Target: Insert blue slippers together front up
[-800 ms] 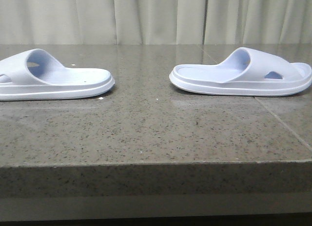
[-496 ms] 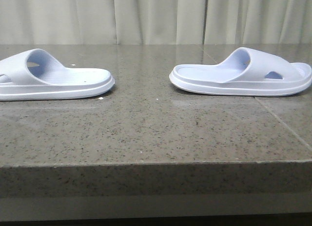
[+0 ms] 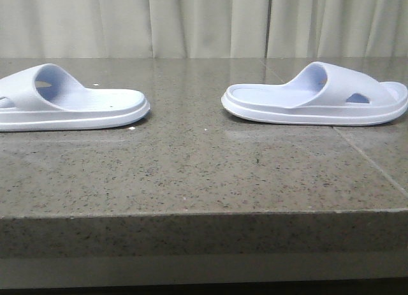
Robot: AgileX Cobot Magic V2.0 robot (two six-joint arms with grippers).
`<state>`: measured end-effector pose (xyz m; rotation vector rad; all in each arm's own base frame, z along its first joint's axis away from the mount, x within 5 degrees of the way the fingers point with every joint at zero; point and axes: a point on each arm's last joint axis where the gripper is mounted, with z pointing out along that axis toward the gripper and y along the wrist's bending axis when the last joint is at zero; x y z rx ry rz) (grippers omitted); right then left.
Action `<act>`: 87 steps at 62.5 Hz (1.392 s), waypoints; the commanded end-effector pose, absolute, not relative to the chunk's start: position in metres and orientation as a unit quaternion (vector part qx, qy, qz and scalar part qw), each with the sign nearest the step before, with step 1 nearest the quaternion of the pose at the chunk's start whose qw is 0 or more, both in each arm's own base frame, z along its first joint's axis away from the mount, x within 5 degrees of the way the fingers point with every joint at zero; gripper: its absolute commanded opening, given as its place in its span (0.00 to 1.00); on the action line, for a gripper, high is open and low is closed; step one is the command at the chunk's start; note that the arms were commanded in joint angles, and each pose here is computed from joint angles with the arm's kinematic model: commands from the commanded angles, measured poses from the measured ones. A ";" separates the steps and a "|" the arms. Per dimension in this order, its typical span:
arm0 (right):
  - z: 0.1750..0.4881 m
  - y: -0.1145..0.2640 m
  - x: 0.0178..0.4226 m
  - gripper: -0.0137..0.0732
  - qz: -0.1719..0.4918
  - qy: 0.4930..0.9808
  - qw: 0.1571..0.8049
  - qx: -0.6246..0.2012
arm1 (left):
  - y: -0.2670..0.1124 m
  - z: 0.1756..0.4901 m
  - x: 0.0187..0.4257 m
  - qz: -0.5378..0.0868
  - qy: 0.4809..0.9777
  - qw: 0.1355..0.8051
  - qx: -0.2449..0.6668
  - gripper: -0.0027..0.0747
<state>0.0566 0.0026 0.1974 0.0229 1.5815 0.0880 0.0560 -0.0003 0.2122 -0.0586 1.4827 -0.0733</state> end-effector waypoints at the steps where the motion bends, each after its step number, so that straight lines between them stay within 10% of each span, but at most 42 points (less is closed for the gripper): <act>1: 0.208 0.002 0.055 0.08 0.032 0.671 0.741 0.010 | 0.000 0.218 0.054 -0.041 0.642 0.765 -0.029 0.01; 36: 0.210 0.001 0.055 0.08 0.032 0.668 0.743 0.010 | 0.000 0.225 0.053 -0.043 0.627 0.777 -0.031 0.01; 65: 0.302 0.002 0.030 0.08 0.037 0.615 0.787 0.005 | -0.001 0.329 0.025 -0.049 0.587 0.808 -0.024 0.01; 87: 0.358 0.004 0.053 0.08 0.038 0.682 0.730 0.000 | -0.003 0.387 0.047 -0.049 0.681 0.731 -0.020 0.01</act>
